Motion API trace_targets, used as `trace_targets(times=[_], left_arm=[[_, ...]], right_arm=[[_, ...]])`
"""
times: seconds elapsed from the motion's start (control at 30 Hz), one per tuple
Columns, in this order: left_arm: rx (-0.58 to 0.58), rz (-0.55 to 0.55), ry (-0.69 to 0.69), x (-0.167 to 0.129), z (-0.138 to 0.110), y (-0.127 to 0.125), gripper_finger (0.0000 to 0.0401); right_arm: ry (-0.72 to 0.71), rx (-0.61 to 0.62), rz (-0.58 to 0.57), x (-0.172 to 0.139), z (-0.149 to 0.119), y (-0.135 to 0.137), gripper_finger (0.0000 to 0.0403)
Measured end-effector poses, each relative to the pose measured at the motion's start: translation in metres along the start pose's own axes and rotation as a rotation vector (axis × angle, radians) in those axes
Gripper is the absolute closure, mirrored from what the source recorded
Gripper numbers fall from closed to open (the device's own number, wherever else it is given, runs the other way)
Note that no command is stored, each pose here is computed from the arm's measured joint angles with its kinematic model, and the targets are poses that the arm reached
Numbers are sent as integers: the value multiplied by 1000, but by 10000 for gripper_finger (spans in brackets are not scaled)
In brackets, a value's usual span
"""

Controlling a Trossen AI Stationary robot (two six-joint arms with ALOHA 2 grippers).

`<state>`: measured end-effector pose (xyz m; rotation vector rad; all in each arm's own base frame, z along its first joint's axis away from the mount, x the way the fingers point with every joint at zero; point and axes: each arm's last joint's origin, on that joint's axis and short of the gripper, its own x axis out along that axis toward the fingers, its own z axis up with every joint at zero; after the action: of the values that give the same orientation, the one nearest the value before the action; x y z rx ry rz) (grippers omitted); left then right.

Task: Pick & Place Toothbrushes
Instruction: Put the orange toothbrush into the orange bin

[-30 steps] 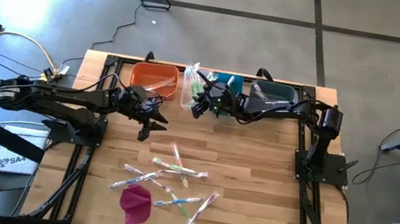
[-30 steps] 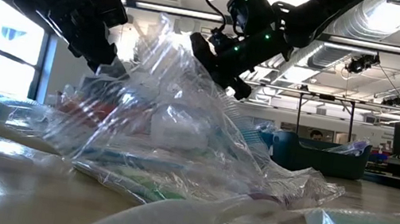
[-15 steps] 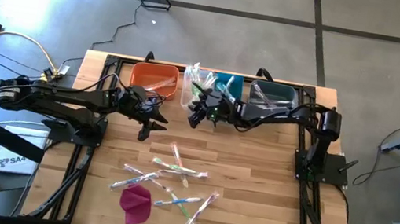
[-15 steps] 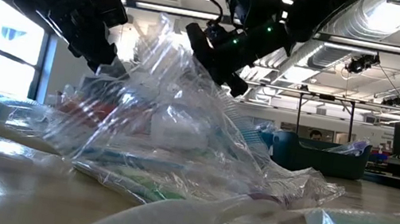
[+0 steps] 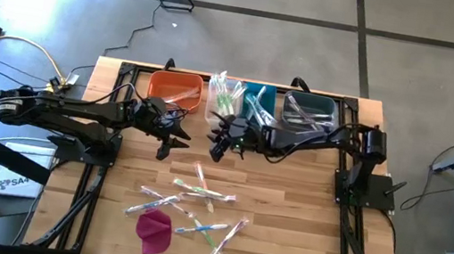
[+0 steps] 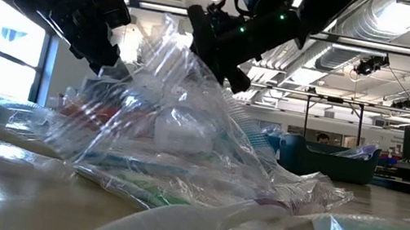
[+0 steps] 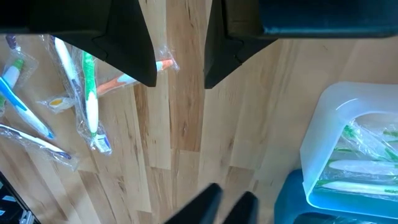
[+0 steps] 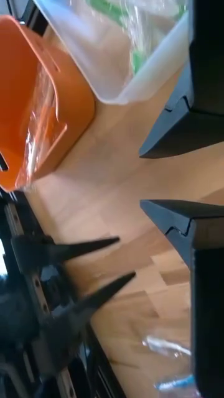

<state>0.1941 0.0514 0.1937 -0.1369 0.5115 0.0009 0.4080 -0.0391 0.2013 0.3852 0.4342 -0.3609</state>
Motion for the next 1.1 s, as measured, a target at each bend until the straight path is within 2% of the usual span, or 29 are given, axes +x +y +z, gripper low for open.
trace_targets(times=[0.43, 1.1], left_arm=[[-27, -1, 2, 0, 0, 0, 269], [-26, -1, 1, 0, 0, 0, 269]], right_arm=[[12, -27, 36, -3, -7, 16, 293], [12, -51, 30, -3, -6, 13, 293]])
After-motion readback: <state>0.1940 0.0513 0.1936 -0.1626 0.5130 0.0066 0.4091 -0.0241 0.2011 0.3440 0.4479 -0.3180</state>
